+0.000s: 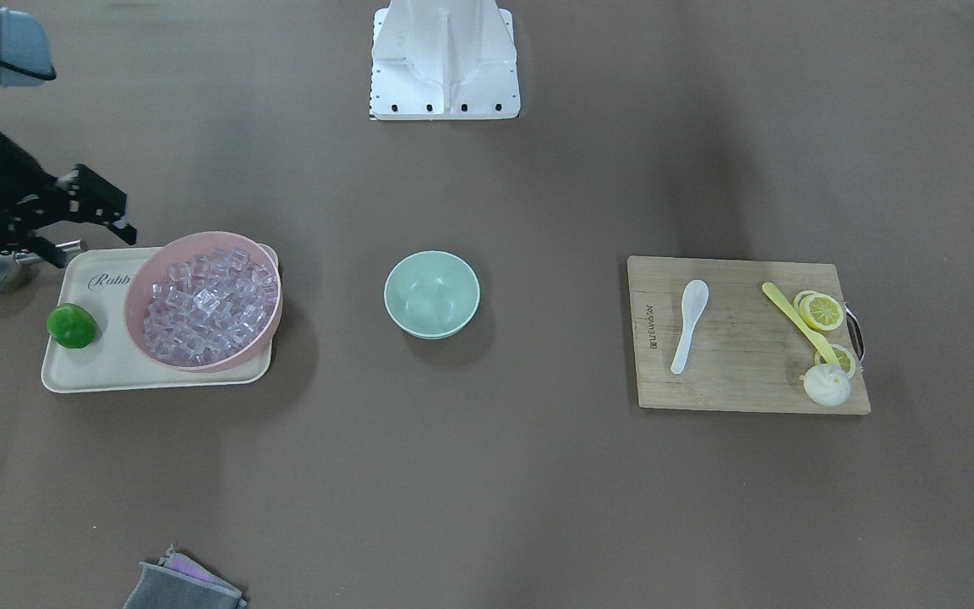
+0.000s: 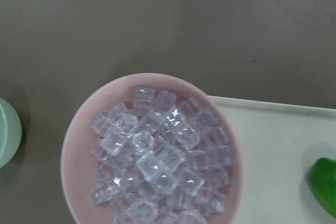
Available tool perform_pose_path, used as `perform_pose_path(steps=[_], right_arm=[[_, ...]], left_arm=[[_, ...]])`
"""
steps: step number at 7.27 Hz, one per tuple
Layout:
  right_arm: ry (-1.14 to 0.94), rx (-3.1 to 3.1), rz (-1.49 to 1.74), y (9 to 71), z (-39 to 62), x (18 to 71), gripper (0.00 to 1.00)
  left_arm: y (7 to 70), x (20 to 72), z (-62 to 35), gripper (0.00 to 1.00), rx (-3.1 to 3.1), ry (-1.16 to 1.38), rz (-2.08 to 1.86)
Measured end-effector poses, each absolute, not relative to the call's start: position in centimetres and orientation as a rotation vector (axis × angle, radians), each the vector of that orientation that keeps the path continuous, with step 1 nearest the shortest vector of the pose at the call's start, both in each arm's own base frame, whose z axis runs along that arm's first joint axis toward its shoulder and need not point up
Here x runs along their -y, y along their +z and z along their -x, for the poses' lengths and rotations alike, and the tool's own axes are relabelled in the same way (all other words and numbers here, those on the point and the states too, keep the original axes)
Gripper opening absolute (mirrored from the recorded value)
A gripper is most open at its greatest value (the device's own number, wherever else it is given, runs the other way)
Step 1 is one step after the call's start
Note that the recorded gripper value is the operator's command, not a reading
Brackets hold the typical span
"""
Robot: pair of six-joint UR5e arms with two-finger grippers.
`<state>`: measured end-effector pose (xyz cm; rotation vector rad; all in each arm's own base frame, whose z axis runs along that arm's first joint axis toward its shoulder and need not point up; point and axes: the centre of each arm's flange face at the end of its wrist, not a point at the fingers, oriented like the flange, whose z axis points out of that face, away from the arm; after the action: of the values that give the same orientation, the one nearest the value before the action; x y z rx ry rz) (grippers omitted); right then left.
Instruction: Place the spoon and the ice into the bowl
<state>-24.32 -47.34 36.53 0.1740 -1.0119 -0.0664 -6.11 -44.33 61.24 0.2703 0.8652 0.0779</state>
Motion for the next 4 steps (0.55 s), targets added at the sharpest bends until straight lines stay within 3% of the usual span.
perform_pose_path(steps=[4], right_arm=[[0.193, 0.981, -0.034, 36.1, 31.3, 46.3, 0.70]], left_arm=[[61.3, 44.7, 6.1, 0.98, -0.866, 0.078, -0.270]])
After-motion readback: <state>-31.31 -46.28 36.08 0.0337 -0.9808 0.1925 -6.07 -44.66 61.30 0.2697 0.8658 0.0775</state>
